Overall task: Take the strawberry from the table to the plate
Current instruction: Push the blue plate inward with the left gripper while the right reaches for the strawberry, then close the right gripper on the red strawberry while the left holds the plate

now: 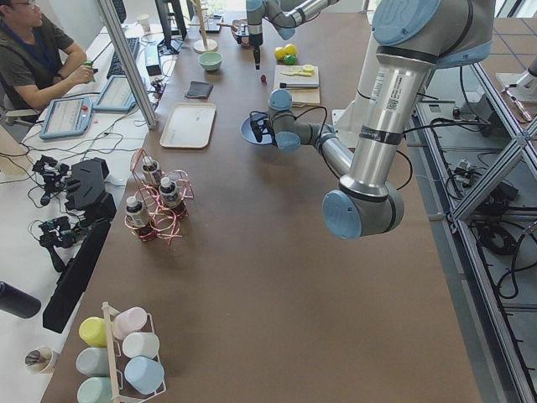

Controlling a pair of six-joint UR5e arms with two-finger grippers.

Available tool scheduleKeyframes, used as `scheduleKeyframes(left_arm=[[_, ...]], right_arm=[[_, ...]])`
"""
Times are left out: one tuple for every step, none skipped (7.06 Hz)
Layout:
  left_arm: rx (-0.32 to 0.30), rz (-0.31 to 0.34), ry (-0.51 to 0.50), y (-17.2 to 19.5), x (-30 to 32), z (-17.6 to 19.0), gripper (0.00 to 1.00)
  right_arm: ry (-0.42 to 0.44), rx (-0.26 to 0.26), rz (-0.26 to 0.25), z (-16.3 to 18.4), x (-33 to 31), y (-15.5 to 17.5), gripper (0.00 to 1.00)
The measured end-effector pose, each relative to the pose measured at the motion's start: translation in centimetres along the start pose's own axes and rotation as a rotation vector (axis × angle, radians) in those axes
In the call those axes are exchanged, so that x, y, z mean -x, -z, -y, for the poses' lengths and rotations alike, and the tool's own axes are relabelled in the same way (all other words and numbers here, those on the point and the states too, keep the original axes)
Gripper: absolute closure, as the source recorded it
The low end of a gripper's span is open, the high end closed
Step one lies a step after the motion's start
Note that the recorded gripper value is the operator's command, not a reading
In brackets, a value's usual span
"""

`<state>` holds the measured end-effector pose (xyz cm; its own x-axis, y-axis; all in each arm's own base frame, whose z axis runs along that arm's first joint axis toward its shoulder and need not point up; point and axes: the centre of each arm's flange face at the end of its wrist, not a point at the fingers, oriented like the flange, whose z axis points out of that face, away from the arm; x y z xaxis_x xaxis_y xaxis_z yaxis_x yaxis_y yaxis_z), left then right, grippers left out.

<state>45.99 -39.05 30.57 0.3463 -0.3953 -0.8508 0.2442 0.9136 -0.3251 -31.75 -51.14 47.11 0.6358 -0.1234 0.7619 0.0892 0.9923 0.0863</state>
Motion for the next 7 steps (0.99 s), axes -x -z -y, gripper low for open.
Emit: scheduleKeyframes(left_arm=[[-0.003, 0.001, 0.000, -0.6, -0.3, -0.8, 1.00], [-0.003, 0.002, -0.001, -1.0, -0.4, -1.2, 1.00], [-0.002, 0.003, -0.002, -1.2, -0.5, -1.5, 1.00], [0.001, 0.003, -0.004, -1.4, -0.6, -1.7, 1.00], [0.001, 0.002, -0.004, -1.4, -0.7, -1.8, 1.00], [0.000, 0.003, -0.003, -1.7, -0.7, -2.0, 1.00], [-0.002, 0.005, -0.004, -2.1, -0.8, -2.5, 1.00]], right_arm=[[0.010, 0.004, -0.008, -0.4, 1.2, -1.0, 0.05], [0.021, 0.007, -0.021, -0.9, 2.0, -2.0, 0.06], [0.030, 0.011, -0.035, -1.3, 2.5, -3.0, 0.12], [0.035, 0.015, -0.043, -1.5, 3.0, -3.8, 0.46], [0.037, 0.017, -0.045, -1.5, 3.2, -4.0, 0.96], [0.040, 0.017, -0.044, -1.5, 3.4, -4.1, 1.00], [0.042, 0.017, -0.042, -1.5, 3.5, -4.0, 1.00]])
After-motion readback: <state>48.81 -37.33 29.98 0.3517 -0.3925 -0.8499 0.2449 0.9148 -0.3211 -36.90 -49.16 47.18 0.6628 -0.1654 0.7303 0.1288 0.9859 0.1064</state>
